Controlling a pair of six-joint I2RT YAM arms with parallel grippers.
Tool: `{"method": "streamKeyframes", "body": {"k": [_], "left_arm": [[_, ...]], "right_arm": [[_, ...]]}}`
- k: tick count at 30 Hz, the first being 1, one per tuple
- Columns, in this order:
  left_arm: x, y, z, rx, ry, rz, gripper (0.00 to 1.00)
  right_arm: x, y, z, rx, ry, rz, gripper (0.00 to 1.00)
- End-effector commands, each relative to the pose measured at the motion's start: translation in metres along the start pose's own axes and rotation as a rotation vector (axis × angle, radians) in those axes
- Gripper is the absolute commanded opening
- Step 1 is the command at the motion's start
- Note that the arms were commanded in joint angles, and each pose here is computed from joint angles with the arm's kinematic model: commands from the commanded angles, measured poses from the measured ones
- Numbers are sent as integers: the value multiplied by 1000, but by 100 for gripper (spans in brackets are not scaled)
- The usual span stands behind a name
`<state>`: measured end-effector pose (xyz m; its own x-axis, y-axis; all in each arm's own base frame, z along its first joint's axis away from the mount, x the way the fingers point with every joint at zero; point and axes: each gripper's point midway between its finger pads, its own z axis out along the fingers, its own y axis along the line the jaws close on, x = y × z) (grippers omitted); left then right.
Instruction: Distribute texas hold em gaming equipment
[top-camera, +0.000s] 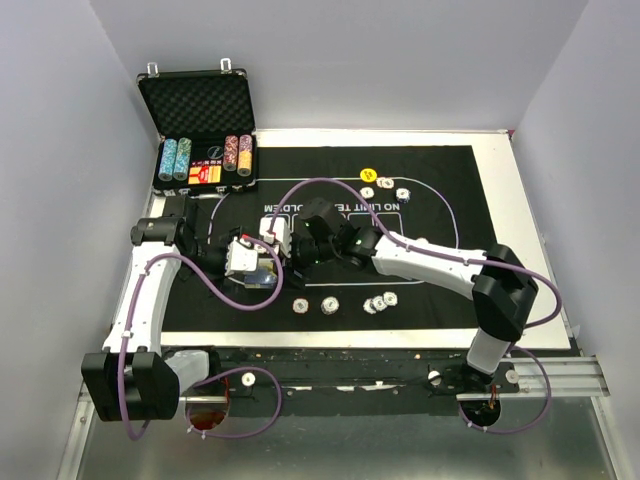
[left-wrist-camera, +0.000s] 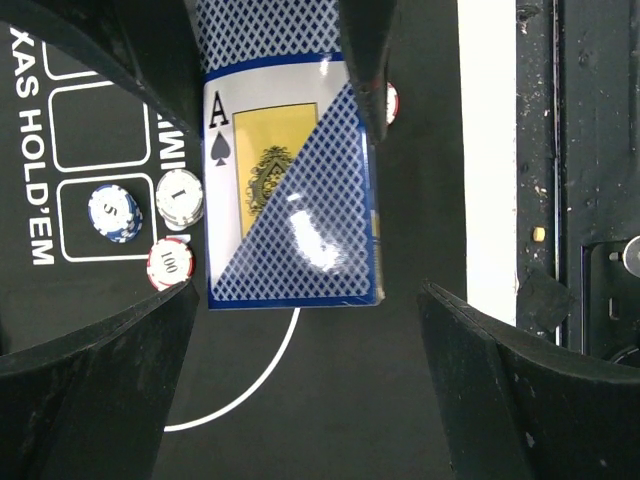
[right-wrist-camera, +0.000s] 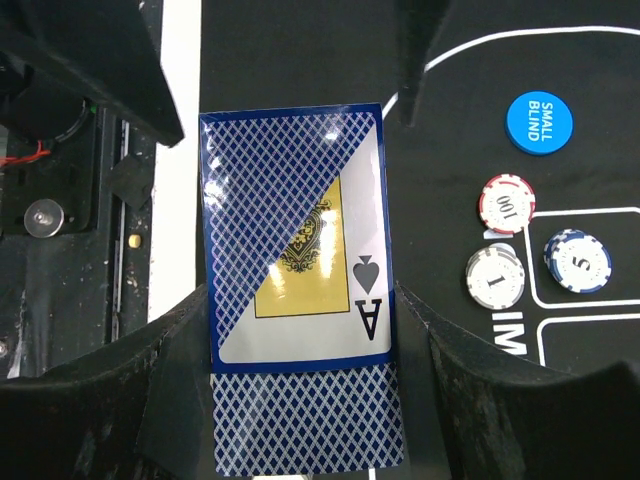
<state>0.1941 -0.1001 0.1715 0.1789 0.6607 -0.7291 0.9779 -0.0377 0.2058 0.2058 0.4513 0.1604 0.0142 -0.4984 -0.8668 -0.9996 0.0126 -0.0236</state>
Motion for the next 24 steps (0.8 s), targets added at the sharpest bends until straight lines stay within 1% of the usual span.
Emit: {"method": "streamKeyframes", "body": {"k": [1, 17, 24], "left_arm": [[-22, -48, -6, 169, -63, -172, 99], [-30, -53, 0, 182, -116, -198, 99], [-26, -56, 2, 196, -107, -222, 99]], "right_arm": [[-35, 10, -13, -11, -72, -54, 52], [-51, 13, -14, -3, -105, -77, 51], [-57, 13, -17, 5, -124, -82, 51]]}}
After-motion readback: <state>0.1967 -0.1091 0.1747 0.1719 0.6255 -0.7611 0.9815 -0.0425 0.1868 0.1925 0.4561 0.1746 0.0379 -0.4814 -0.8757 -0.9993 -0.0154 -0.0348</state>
